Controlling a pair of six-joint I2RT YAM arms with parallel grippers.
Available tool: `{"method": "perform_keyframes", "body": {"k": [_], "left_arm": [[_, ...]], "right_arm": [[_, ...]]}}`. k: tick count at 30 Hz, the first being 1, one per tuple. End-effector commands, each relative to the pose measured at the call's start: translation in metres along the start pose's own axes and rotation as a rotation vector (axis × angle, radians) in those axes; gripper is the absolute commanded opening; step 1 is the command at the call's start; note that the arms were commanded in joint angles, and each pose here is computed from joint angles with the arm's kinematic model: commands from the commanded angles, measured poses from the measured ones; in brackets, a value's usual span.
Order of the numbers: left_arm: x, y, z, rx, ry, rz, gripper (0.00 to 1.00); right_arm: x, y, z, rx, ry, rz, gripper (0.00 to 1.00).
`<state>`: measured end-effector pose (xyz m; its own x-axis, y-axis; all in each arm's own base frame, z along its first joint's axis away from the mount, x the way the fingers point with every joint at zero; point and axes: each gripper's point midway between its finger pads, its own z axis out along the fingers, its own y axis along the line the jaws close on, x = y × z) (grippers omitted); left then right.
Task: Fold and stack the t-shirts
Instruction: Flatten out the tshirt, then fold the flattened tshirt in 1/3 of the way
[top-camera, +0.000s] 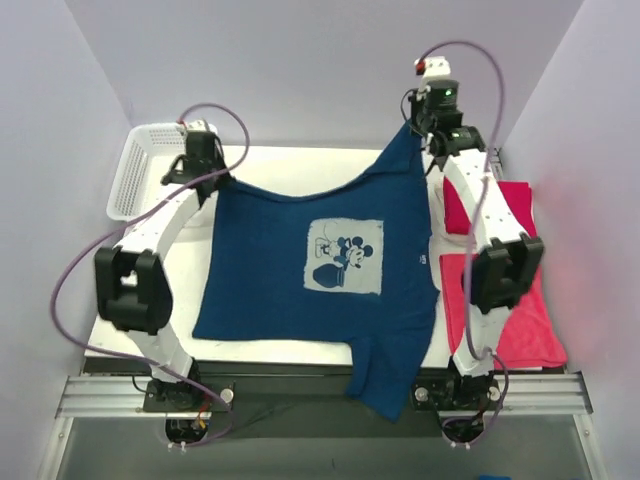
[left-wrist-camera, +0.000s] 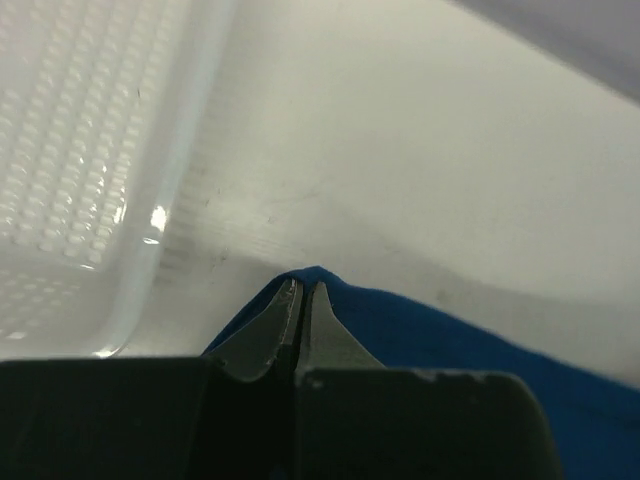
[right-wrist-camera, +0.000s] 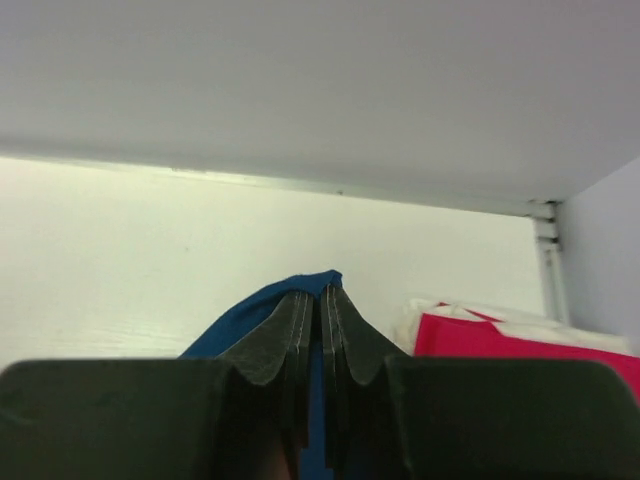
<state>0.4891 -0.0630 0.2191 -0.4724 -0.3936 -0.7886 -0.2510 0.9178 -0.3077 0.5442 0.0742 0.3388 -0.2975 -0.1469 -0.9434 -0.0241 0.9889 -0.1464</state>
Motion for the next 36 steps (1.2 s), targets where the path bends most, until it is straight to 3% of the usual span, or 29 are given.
{"method": "perform_keyframes", "body": {"k": [1,2,3,5,6,14,22,36], "left_arm": [[0.003,0.002,0.05,-0.066,-0.039,-0.023,0.0],[-0.008,0.002,0.061,-0.097,-0.073,-0.025,0.0],[0.01,0.011,0.087,-0.139,-0.033,-0.013,0.0],[-0.008,0.001,0.106,-0.128,-0.065,-0.016,0.0],[0.007,0.006,0.129,-0.147,-0.035,0.004,0.0],[-0.012,0.006,0.198,-0.173,-0.084,0.042,0.0],[-0.056,0.006,0.205,-0.103,-0.158,-0.036,0.0],[-0.042,0.0,0.203,-0.028,-0.086,-0.024,0.0]], "right_arm": [[-0.015,-0.007,0.052,-0.003,-0.069,0.095,0.0],[-0.026,-0.006,0.063,-0.009,-0.099,0.106,0.0],[0.001,-0.002,0.096,-0.014,-0.053,0.11,0.0],[0.01,0.004,0.119,-0.032,-0.051,0.151,0.0],[0.017,0.005,0.137,-0.032,-0.055,0.176,0.0],[0.043,-0.005,0.173,-0.044,-0.114,0.345,0.0],[0.052,-0.022,0.175,-0.036,-0.096,0.402,0.0],[0.083,-0.021,0.127,-0.053,0.048,0.485,0.0]]}}
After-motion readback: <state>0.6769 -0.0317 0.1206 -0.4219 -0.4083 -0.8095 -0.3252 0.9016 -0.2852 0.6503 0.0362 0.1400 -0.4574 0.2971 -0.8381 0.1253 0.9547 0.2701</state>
